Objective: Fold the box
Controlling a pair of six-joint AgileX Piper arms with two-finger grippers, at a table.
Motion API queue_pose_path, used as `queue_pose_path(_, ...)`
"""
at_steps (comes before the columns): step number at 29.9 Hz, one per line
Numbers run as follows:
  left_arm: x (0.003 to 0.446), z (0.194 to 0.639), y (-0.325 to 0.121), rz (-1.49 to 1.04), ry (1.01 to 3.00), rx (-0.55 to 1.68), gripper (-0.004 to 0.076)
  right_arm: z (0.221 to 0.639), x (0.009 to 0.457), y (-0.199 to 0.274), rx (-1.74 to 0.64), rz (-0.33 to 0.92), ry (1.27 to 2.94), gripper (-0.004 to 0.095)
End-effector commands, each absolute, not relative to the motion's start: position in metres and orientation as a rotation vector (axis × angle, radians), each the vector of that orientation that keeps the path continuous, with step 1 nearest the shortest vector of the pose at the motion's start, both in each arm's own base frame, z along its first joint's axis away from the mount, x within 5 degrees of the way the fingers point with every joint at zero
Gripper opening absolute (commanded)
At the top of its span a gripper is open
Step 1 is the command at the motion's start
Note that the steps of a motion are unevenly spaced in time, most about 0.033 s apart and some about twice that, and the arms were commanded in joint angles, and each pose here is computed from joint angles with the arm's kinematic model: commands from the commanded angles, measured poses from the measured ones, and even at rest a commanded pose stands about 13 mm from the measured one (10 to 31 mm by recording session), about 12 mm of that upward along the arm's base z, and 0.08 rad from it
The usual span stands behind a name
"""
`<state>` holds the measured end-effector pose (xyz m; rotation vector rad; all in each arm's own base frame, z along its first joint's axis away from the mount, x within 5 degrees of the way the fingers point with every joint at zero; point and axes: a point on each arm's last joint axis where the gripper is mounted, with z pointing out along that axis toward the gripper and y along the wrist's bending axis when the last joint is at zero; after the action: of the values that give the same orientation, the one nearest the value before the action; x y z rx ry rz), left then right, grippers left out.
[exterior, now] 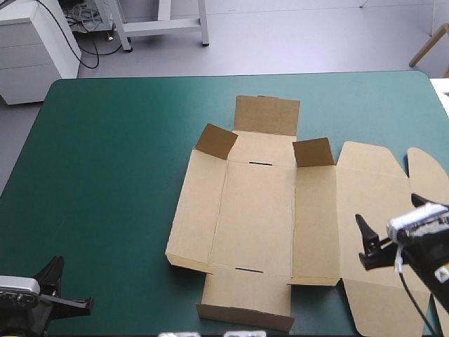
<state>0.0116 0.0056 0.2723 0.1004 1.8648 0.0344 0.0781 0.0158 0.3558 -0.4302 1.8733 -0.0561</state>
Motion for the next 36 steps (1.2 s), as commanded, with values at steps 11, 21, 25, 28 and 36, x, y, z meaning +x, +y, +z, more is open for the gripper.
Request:
queue_pose_path(11,0.009,0.285,0.005,0.024,1.759,0.094,-0.0010,0.410,0.241,0.025,-0.702,-0.012,2.099,0.0887)
queue_pose_path(21,0.009,0.285,0.005,0.024,1.759,0.094,-0.0010,0.378,0.348,0.076,-1.191,-0.234,2.165,0.0887)
queue_pose_path(25,0.009,0.285,0.005,0.024,1.759,0.094,-0.0010,0.356,0.381,0.088,-1.271,-0.277,2.198,0.0887)
queue_pose_path(28,0.009,0.285,0.005,0.024,1.759,0.094,-0.0010,0.340,0.395,0.092,-1.324,-0.271,2.235,0.0887)
queue_pose_path(36,0.009,0.285,0.005,0.024,1.759,0.094,-0.0010,0.309,0.410,0.096,-1.487,-0.261,2.249,0.0865)
